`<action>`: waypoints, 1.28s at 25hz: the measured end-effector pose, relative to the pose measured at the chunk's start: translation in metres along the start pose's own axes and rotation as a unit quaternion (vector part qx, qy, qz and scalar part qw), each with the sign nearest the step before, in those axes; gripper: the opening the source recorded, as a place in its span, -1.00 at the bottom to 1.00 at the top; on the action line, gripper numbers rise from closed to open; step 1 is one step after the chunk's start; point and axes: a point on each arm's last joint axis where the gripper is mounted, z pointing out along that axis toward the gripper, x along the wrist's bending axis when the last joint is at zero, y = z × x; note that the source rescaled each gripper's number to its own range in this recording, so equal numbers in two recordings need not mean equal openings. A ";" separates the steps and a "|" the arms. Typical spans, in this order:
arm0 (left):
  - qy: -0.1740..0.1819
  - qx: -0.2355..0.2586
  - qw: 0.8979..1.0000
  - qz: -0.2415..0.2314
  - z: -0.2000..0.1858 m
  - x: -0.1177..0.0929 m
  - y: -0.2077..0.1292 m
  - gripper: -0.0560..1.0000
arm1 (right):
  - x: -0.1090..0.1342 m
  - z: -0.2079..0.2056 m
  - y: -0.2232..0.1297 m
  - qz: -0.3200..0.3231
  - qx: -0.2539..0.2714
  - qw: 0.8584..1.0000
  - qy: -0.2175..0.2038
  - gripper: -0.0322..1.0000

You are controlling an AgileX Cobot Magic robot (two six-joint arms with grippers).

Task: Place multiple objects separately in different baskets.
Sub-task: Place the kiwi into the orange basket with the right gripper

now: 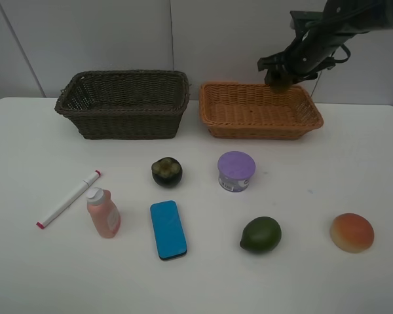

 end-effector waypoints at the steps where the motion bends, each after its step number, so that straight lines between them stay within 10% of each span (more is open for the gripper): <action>1: 0.000 0.000 1.000 0.000 0.000 0.000 0.000 1.00 | 0.000 0.006 -0.002 0.000 0.005 1.000 0.000 -0.91; 32: 0.000 0.000 1.000 0.000 0.000 0.000 0.000 1.00 | 0.001 0.057 -0.029 -0.001 0.052 0.999 0.000 -0.91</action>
